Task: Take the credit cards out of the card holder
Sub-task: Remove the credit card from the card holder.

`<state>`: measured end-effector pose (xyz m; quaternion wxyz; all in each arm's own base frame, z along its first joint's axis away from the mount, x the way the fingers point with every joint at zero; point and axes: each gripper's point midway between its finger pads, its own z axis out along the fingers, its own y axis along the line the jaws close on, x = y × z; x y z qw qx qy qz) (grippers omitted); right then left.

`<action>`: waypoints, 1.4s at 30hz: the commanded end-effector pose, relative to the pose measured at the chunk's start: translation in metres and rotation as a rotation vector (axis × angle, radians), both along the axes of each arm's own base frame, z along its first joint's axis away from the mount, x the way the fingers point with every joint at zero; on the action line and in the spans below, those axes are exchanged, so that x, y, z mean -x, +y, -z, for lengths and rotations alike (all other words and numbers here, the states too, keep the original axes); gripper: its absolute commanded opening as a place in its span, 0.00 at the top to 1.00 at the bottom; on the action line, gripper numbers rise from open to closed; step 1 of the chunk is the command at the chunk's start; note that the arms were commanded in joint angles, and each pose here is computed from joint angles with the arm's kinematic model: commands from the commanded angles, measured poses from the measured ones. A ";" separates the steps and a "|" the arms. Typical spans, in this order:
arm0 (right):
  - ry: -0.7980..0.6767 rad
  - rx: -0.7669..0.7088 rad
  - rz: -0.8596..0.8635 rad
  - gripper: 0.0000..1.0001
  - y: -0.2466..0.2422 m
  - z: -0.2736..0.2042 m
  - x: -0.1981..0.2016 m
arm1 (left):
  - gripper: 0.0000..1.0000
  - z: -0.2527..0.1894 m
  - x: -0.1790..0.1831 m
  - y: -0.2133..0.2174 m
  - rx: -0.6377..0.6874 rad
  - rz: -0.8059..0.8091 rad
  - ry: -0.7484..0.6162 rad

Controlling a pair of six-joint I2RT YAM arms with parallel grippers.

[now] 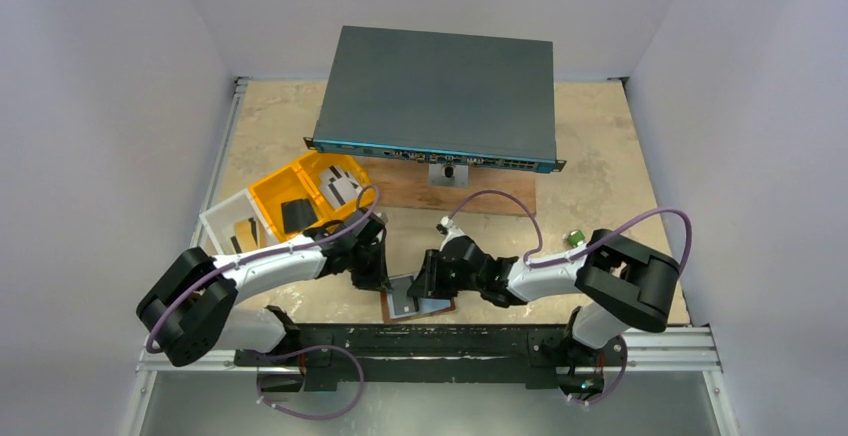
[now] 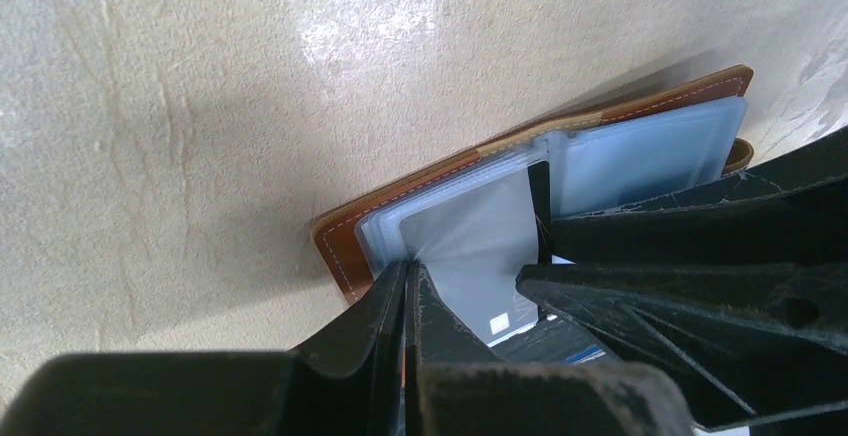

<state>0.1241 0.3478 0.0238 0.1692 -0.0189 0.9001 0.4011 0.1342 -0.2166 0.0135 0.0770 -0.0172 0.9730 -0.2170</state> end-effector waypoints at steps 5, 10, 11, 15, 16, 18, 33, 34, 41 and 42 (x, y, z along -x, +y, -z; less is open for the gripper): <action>-0.003 -0.017 0.022 0.80 -0.003 0.003 -0.002 | 1.00 0.023 0.007 0.000 -0.031 -0.013 0.037; -0.005 -0.020 0.026 0.93 -0.005 0.002 -0.003 | 1.00 0.025 0.008 0.004 -0.053 -0.023 0.047; -0.004 -0.017 0.030 0.95 -0.006 0.003 -0.003 | 1.00 0.025 0.008 0.004 -0.055 -0.025 0.047; -0.009 -0.020 0.062 1.00 -0.013 0.002 -0.006 | 1.00 0.025 0.006 0.011 -0.089 -0.036 0.043; -0.011 -0.022 0.069 1.00 -0.014 0.001 -0.006 | 1.00 0.025 0.006 0.012 -0.098 -0.037 0.042; -0.012 -0.015 0.081 1.00 -0.019 0.003 -0.007 | 1.00 0.026 0.005 0.016 -0.114 -0.042 0.041; -0.008 -0.029 0.127 0.98 -0.032 0.003 -0.007 | 1.00 0.029 -0.001 0.027 -0.144 -0.048 0.043; -0.006 -0.039 0.125 0.97 -0.031 0.002 -0.006 | 1.00 0.029 -0.001 0.027 -0.144 -0.048 0.044; 0.013 -0.041 0.153 0.97 -0.038 0.006 -0.006 | 1.00 0.033 0.000 0.027 -0.148 -0.047 0.053; 0.013 -0.044 0.158 0.97 -0.039 0.006 -0.006 | 1.00 0.033 0.000 0.027 -0.149 -0.046 0.053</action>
